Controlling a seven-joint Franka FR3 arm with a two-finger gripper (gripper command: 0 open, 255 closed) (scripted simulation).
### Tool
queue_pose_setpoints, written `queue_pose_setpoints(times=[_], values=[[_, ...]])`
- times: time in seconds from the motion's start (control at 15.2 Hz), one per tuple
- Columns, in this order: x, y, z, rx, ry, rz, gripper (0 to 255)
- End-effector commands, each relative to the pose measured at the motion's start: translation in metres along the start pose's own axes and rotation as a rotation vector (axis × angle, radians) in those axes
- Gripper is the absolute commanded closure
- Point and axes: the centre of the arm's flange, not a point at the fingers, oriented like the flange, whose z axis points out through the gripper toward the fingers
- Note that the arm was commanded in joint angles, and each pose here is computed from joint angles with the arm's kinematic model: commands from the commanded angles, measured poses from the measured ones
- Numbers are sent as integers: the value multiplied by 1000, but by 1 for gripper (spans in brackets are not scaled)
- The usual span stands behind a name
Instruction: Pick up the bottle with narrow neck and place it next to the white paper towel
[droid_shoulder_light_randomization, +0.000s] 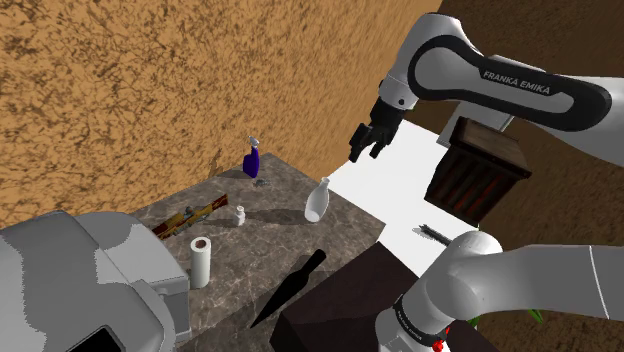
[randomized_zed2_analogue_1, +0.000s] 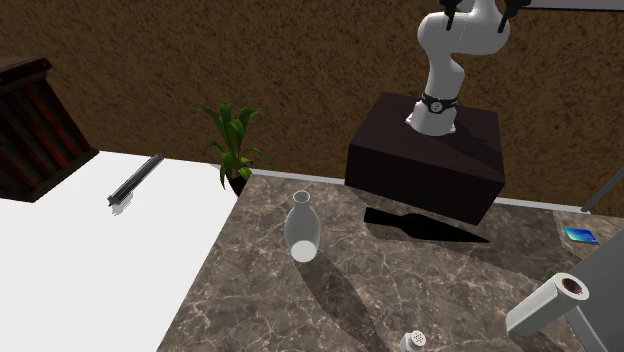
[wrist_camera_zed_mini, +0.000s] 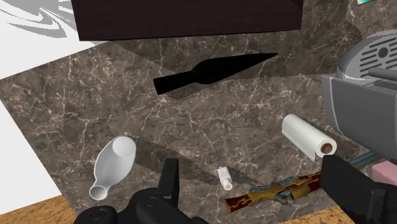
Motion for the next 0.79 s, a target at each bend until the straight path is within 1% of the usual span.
queue_pose_setpoints(times=[0.0, 0.73], values=[[0, 0, 0, 0, 0, 0, 0], [71, 75, 101, -15, -3, -15, 0]])
